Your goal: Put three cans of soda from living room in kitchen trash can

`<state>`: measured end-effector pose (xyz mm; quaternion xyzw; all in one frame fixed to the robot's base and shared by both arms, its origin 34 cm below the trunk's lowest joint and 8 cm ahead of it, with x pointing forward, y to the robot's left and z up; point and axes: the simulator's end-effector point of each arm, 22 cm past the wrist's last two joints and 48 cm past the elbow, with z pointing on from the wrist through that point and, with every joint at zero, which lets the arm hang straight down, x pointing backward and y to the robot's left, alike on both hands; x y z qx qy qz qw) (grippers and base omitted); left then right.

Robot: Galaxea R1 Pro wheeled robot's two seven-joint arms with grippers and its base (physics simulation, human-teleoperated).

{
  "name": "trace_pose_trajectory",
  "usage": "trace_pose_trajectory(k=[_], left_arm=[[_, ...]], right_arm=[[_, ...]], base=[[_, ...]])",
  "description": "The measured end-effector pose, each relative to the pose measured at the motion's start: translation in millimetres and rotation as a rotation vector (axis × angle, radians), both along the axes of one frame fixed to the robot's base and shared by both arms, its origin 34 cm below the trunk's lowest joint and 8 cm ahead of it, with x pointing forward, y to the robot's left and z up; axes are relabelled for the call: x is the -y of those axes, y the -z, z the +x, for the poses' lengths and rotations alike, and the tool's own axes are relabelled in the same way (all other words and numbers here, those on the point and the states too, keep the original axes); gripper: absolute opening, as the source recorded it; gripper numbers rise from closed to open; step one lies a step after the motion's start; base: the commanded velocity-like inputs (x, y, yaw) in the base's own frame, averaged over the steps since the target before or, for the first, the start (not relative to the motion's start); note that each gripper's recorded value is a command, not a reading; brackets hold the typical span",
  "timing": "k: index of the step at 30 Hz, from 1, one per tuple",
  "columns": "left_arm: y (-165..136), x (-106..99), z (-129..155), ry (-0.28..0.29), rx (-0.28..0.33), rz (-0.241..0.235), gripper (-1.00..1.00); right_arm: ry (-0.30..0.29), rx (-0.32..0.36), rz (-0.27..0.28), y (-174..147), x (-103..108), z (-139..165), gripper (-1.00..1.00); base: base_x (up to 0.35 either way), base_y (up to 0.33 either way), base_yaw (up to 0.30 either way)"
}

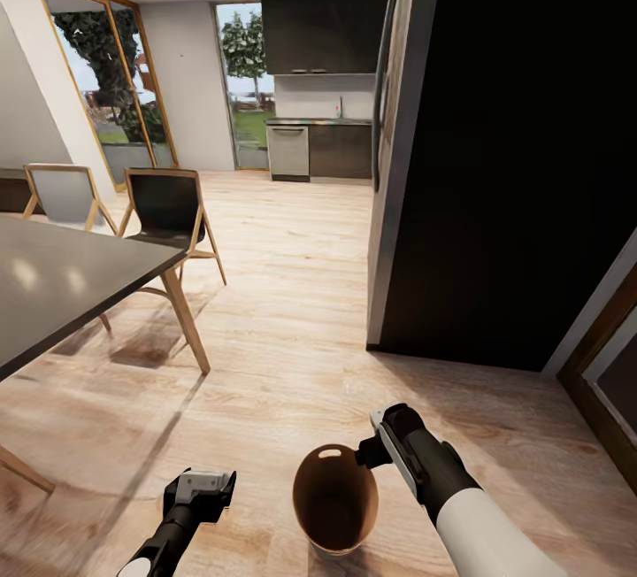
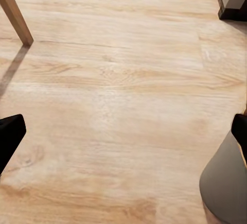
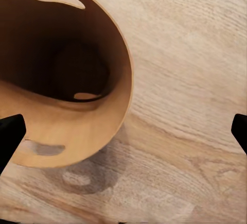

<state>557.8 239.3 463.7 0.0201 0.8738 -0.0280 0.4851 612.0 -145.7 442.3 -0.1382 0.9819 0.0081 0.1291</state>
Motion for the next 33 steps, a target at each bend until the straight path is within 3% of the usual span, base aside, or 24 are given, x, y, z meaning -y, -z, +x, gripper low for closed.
trace_pose_trajectory(k=[17, 33], left_arm=[[-0.8, -0.8, 0.7, -0.004, 0.001, 0.0, 1.0], [34.2, -1.3, -7.3, -0.005, -0.001, 0.0, 1.0]], right_arm=[[0.001, -0.008, 0.013, 18.1, 0.8, -8.5, 1.0], [0.001, -0.007, 0.014, 54.5, 1.5, -16.8, 1.0]], base=[[0.036, 0.009, 0.0], [0.0, 0.0, 0.0]])
